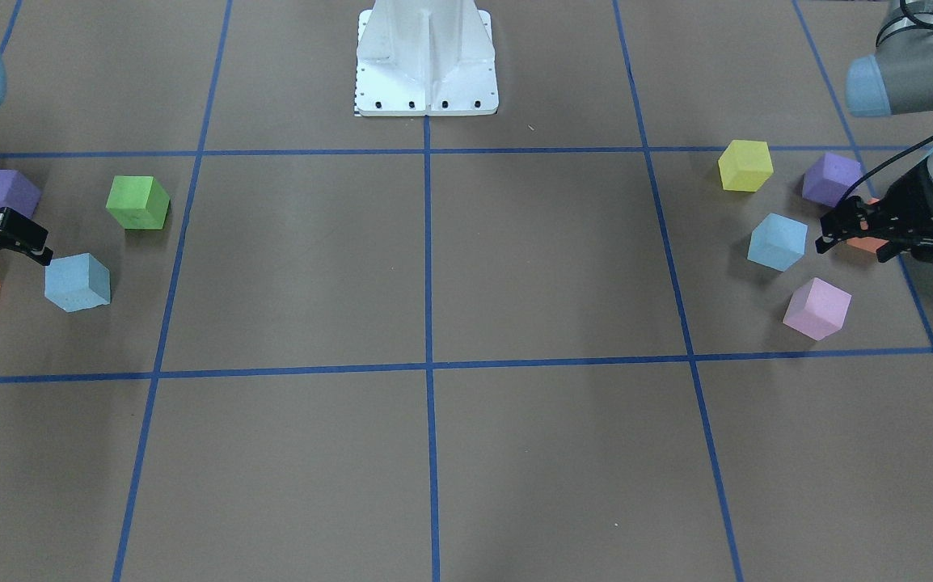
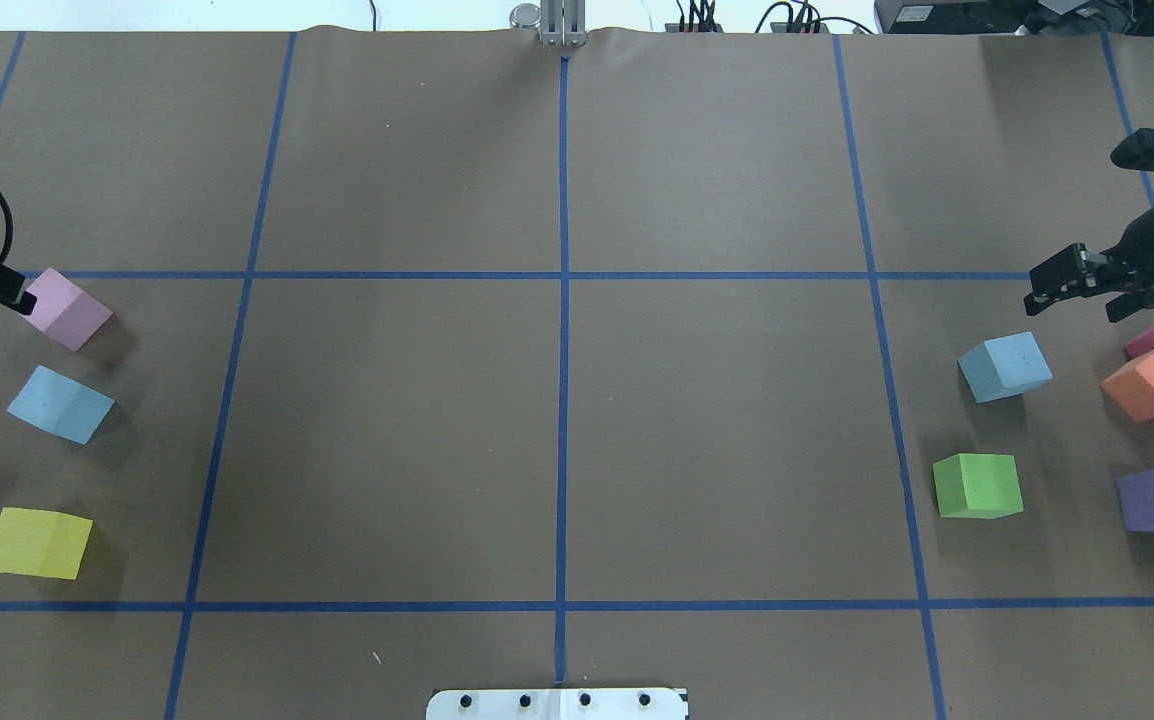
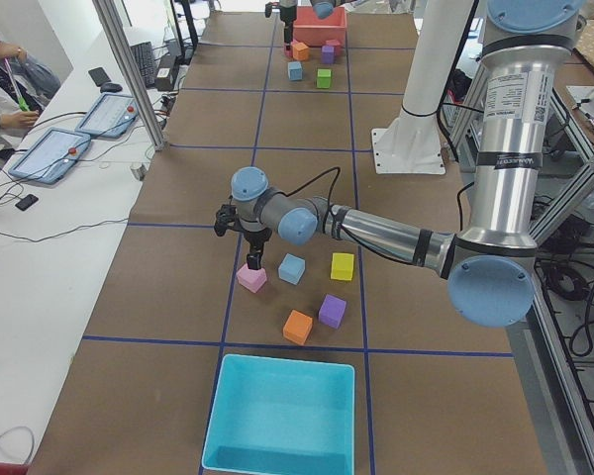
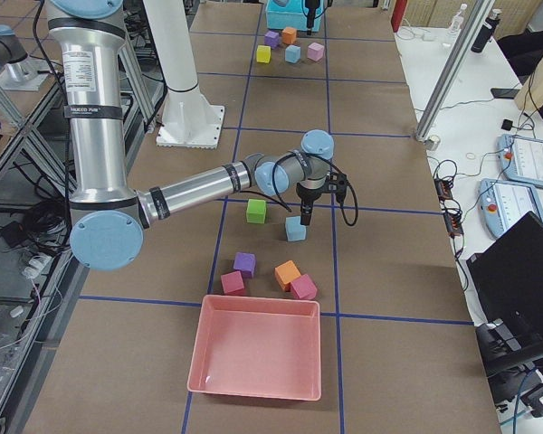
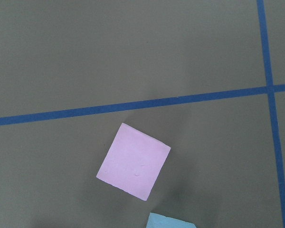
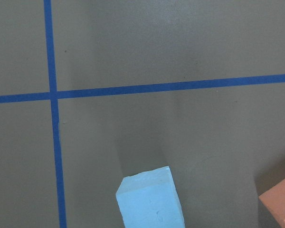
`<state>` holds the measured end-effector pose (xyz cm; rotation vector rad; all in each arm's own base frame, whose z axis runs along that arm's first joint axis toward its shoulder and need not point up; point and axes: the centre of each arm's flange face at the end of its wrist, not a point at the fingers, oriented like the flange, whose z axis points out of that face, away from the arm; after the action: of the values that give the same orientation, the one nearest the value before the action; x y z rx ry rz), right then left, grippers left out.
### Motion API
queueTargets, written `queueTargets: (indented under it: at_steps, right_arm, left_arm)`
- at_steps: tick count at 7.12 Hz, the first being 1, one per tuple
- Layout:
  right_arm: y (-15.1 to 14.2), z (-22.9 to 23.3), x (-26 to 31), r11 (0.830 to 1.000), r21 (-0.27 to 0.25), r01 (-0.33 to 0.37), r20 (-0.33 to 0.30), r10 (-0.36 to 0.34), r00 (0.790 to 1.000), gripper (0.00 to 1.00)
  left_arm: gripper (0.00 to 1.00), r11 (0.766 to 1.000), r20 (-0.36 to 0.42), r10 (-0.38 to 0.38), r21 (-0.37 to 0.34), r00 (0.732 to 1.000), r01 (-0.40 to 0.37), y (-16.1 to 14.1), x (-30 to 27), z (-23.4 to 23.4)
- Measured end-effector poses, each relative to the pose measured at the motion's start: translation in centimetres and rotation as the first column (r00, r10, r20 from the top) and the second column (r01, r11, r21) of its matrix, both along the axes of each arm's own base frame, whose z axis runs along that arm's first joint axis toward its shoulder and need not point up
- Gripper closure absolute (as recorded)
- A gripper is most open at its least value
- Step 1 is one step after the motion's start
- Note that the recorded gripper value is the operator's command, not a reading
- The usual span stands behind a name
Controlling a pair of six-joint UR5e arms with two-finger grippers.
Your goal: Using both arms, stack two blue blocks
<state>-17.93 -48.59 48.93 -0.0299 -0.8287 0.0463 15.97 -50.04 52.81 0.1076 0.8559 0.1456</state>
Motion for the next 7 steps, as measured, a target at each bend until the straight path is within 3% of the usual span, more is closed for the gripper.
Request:
queueTargets:
  at_steps: [3, 7]
  right_arm:
    - [1.1, 0.4, -2.9, 1.000, 0.009, 0.010, -0.043, -0.009, 0.999, 0.05]
    - [1.8, 2.1, -5.1, 0.995, 0.090, 0.031, -0.048, -0.026, 0.999, 0.05]
  left_arm:
    - [0.01, 0.998, -0.013, 0.025, 0.050, 1.000, -0.024, 2.2, 0.9, 1.4]
    - [0.01, 0.996, -0.025, 0.035, 0.084, 0.999, -0.032, 4.2, 0.9, 2.8]
